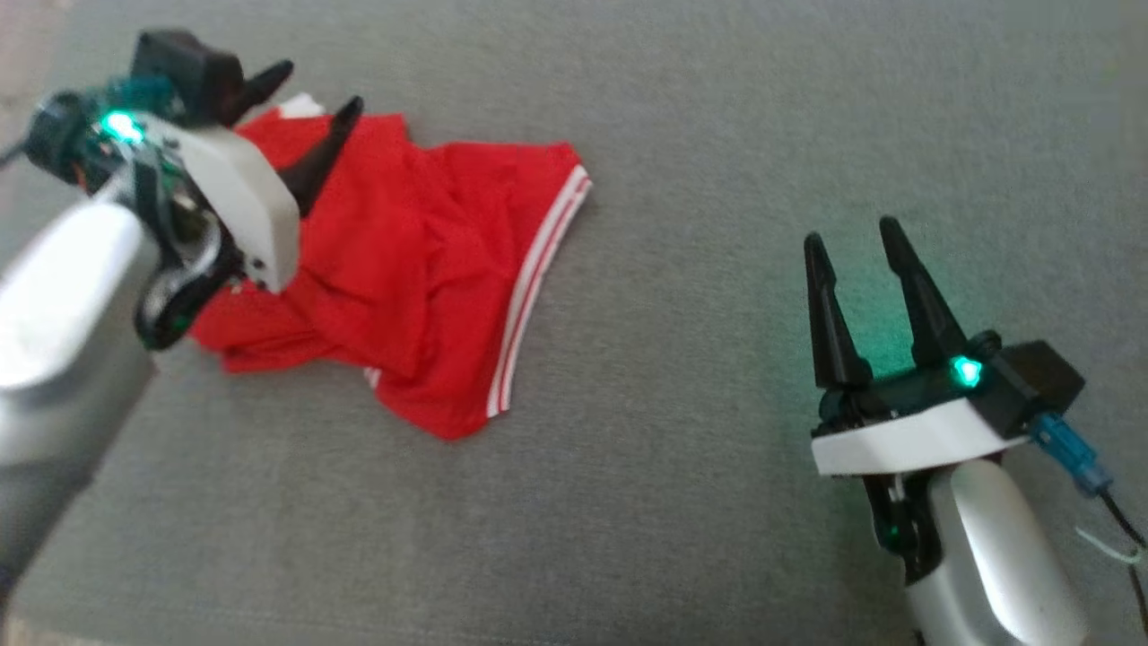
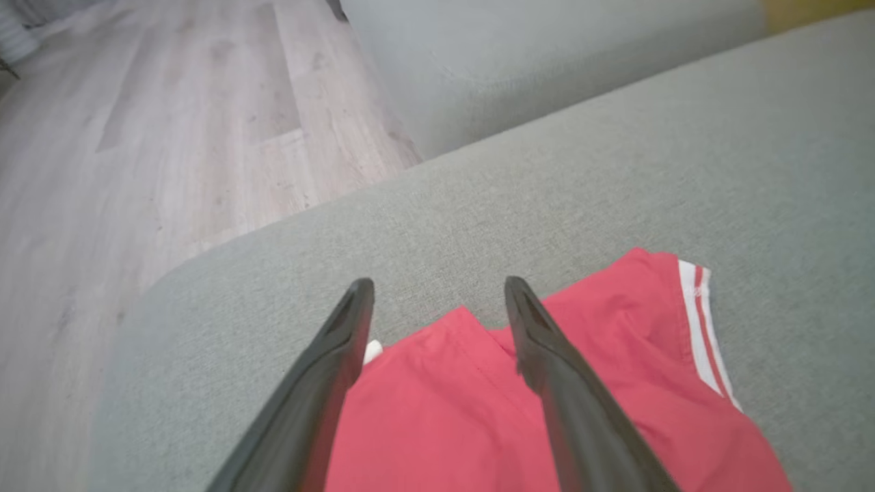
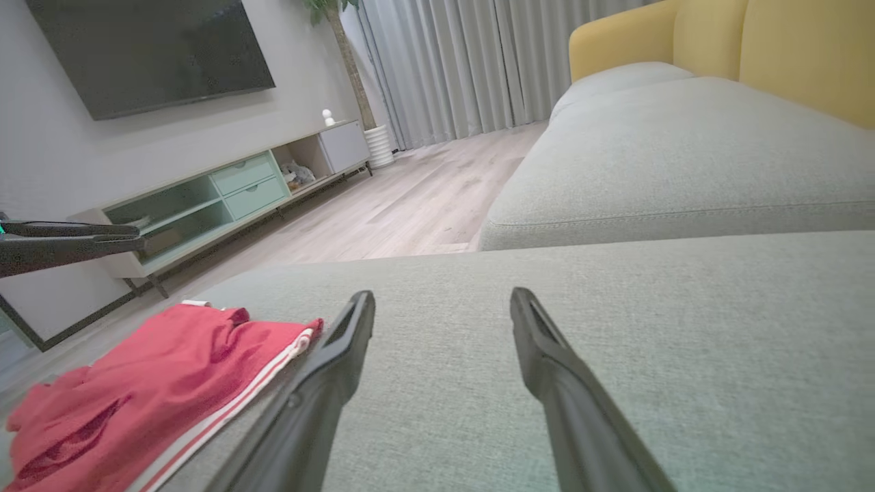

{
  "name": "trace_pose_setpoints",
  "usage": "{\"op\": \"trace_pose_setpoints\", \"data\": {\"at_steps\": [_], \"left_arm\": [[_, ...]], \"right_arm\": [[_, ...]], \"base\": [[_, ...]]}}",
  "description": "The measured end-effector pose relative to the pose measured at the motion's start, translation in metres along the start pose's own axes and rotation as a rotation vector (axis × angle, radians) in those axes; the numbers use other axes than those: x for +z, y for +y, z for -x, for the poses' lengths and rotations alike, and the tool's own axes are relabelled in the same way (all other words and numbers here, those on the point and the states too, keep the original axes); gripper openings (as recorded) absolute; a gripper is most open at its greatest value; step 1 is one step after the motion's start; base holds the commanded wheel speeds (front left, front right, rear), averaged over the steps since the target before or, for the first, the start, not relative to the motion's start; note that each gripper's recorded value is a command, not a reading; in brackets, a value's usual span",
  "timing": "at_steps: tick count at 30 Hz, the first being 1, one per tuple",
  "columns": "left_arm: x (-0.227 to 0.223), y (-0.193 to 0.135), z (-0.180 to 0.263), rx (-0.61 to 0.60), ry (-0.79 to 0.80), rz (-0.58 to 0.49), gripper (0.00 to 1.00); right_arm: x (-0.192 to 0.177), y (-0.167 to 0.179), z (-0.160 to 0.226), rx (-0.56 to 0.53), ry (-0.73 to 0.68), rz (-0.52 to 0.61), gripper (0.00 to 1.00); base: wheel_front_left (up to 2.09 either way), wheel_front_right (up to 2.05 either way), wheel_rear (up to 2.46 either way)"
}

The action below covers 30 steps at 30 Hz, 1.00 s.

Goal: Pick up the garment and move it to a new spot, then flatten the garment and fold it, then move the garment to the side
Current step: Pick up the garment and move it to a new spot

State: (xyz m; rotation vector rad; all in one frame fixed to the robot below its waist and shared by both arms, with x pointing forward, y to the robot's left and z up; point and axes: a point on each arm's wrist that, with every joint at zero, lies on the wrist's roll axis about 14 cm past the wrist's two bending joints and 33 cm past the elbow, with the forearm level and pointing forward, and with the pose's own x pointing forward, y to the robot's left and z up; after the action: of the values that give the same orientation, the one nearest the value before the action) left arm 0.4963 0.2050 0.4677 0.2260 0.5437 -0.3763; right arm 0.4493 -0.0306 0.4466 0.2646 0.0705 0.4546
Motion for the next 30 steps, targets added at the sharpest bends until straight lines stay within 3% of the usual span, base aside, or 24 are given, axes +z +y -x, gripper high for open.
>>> {"op": "trace_pose_setpoints", "data": {"at_steps": [4,10,19,20,21,30], "left_arm": [[-0.018,-0.007,-0.026,-0.073,0.132,-0.027,1.00],[-0.060,-0.013,-0.053,-0.127,0.310,0.030,1.00],[-0.077,-0.020,-0.069,-0.163,0.401,0.092,1.00],[-0.078,-0.020,-0.069,-0.164,0.404,0.100,0.38],[-0.078,-0.020,-0.069,-0.163,0.404,0.108,0.00],[-0.042,-0.005,-0.059,-0.102,0.235,0.140,0.00]], "right_arm": [[-0.003,-0.015,-0.003,-0.032,-0.002,-0.001,1.00],[-0.010,-0.039,-0.001,-0.091,0.008,-0.005,1.00],[-0.012,-0.054,0.005,-0.131,0.014,0.000,1.00],[-0.011,-0.054,0.006,-0.133,0.012,0.001,1.00],[-0.010,-0.055,0.006,-0.134,0.010,0.002,1.00],[0.006,-0.047,0.008,-0.121,-0.022,0.013,1.00]], "base": [[0.00,0.00,0.00],[0.00,0.00,0.00],[0.00,0.00,0.00],[0.00,0.00,0.00],[0.00,0.00,0.00],[0.00,0.00,0.00]]}}
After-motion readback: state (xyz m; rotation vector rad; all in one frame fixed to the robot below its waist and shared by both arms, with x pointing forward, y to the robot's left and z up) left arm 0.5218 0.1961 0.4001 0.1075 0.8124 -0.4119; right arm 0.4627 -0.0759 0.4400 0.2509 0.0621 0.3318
